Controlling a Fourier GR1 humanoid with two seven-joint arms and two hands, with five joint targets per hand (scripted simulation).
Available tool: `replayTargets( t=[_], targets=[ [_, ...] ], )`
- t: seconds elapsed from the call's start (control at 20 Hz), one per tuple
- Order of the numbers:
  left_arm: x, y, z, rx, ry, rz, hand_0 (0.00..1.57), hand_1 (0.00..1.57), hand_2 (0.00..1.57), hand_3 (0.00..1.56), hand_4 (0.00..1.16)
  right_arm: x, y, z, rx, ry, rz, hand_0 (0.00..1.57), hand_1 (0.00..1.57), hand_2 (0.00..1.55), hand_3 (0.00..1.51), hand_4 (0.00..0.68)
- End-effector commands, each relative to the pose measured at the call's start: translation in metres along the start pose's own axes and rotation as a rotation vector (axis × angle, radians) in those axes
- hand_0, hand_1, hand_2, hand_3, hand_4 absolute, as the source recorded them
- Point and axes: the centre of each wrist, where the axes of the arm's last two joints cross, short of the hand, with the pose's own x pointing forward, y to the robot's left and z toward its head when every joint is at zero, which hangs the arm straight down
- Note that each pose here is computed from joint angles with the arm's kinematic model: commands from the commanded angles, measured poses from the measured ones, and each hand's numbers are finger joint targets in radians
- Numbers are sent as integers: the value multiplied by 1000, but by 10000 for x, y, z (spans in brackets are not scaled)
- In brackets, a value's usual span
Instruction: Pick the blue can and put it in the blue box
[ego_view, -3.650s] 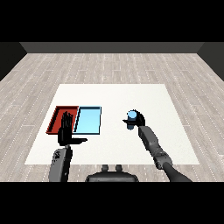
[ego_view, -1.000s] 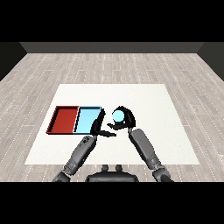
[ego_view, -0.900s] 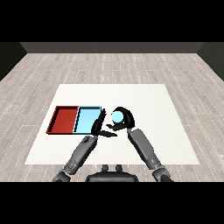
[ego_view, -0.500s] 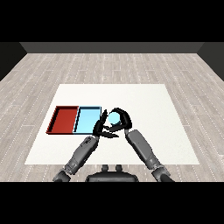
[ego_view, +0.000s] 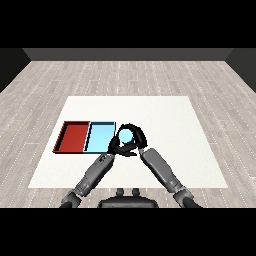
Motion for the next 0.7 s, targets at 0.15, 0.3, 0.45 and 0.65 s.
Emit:
replayTargets(
  t=[0.15, 0.3, 0.45, 0.65],
  targets=[
    [-178, -15, 100, -13, -38, 11, 0, 0, 0, 0, 0, 55, 313, 208, 61, 0, 29, 1391, 1391, 1437, 1387, 620],
    [-52, 40, 67, 19, -59, -193, 0, 0, 0, 0, 277, -95, 198, 136, 71, -10, 17, 1253, 1253, 1411, 1396, 613],
    [-16, -71, -105, 37, -17, -258, 412, 412, 563, 294, 571, -134, 181, 73, 87, -3, 14, 1421, 1421, 1445, 1389, 604],
    [15, 48, -40, 10, -33, -345, 393, 393, 574, 88, 125, -106, 365, 101, 95, -15, 4, 1478, 1478, 1473, 1400, 599]
  ],
)
